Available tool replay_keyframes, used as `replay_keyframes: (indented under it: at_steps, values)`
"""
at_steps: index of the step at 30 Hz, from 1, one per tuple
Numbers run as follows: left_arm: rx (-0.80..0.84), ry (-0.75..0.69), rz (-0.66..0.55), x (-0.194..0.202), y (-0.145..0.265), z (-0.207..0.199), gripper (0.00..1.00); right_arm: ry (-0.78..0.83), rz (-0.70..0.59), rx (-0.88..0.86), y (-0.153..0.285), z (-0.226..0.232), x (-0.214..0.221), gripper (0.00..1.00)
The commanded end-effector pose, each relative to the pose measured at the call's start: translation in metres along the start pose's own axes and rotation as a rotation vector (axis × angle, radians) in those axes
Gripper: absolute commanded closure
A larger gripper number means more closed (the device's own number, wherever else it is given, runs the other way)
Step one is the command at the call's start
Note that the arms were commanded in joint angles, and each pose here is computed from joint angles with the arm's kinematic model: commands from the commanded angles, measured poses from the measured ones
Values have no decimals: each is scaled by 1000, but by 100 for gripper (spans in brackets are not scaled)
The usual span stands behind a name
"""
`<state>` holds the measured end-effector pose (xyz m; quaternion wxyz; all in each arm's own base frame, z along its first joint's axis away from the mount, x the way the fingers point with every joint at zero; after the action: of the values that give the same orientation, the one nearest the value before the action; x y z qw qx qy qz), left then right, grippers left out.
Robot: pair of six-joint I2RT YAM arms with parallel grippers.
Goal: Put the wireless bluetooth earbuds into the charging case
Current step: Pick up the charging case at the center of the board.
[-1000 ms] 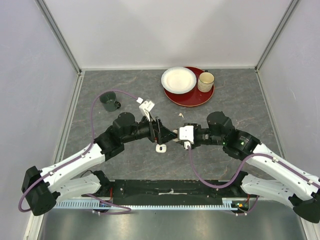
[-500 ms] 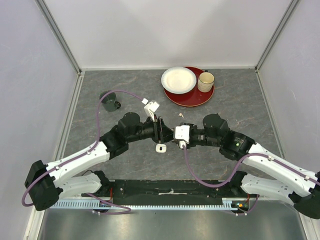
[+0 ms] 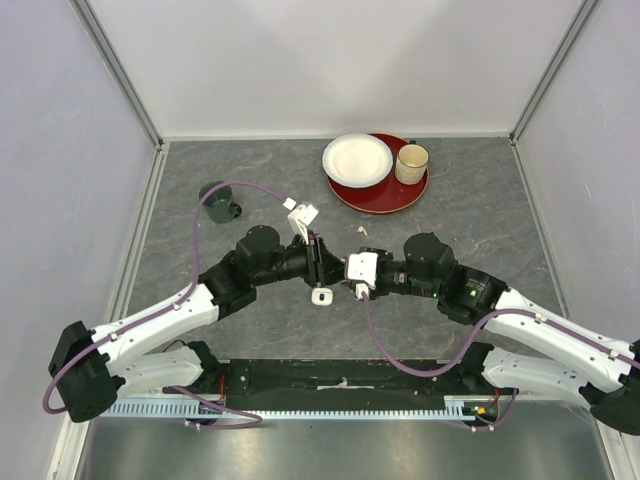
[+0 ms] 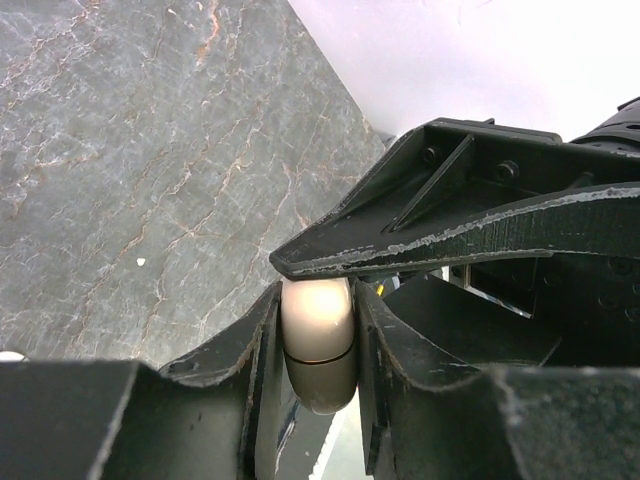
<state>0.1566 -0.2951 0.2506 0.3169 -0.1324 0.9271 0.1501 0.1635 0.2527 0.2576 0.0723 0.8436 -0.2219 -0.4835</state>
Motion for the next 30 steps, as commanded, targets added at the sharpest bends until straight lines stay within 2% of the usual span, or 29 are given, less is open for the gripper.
replay_keyframes:
  at_steps: [1,3,10,12,13,14,16,17,19,21,22,24,25,27,29,30]
  values:
    - [61,-55,-50,-6,9,-14,98,-31,-80,97,5,-13,-18,49]
    - [54,-75,-59,-7,11,-14,98,-73,-88,125,8,-14,-18,36]
    - [-13,-111,-177,-14,30,-4,98,-192,-157,224,28,-19,-29,16]
    - [-42,-146,-238,-19,41,-1,98,-263,-165,296,35,-25,-28,8]
    - [-61,-154,-257,-20,45,2,98,-377,-199,341,41,-29,-34,4]
    - [-78,-160,-278,-22,49,4,98,-463,-187,456,50,-43,-33,2]
    - [-100,-208,-346,-27,63,6,98,-658,-181,566,61,-52,-31,2]
    - [-103,-226,-368,-29,68,6,98,-688,-189,597,66,-57,-36,2]
    - [-109,-287,-429,-35,82,4,98,-749,-172,594,63,-58,-35,2]
    - [-97,-370,-480,-38,92,1,98,-885,-208,586,61,-63,-48,2]
    - [-91,-400,-498,-40,95,-1,96,-934,-169,550,49,-59,-45,2]
    - [-69,-492,-531,-42,98,-2,92,-1084,-202,466,38,-59,-62,2]
    - [-49,-529,-548,-42,102,-5,87,-1156,-192,363,24,-53,-70,2]
    - [-19,-595,-571,-41,103,-7,82,-1335,-204,262,10,-49,-77,7]
    - [9,-640,-577,-39,104,-8,85,-1460,-210,135,-6,-39,-82,14]
    - [8,-656,-581,-37,103,-5,88,-1548,-309,64,-7,-44,-99,15]
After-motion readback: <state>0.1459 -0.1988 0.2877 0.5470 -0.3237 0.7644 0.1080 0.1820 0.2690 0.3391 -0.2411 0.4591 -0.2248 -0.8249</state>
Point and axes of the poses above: each gripper's point midway between its finger pads, its own y axis back along the fingers, its own z axis along the line the jaws close on, x = y × z, the point moved 4 cm from there along y, back along the fingers, and after that the axes turned 5 degrees about y, right-handed, at the moved point
